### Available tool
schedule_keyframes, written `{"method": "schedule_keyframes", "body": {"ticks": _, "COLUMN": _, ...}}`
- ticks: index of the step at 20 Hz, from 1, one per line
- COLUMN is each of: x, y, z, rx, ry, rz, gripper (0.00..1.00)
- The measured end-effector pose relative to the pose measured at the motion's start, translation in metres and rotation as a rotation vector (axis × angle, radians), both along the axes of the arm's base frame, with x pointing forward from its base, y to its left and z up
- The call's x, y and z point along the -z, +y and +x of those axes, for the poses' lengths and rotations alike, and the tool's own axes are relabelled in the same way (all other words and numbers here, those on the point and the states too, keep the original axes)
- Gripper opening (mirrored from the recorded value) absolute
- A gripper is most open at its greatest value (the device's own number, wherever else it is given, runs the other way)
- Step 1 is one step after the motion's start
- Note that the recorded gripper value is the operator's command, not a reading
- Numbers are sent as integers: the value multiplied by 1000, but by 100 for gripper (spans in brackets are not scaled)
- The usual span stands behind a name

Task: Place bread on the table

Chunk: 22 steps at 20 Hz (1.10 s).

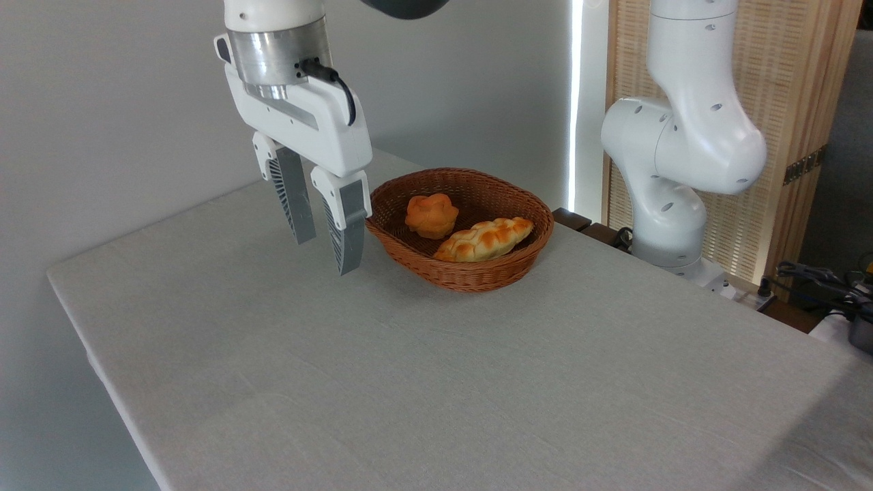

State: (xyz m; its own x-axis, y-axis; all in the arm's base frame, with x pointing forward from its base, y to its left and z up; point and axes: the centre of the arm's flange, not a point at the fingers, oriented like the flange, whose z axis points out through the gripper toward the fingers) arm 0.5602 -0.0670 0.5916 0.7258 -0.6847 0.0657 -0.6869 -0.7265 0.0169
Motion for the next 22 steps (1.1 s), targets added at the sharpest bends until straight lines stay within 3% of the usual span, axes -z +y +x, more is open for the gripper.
{"method": "schedule_keyframes", "body": {"ticks": 22, "x": -1, "y": -6, "z": 0, "rx": 11, "ry": -2, "rz": -1, "gripper": 100}}
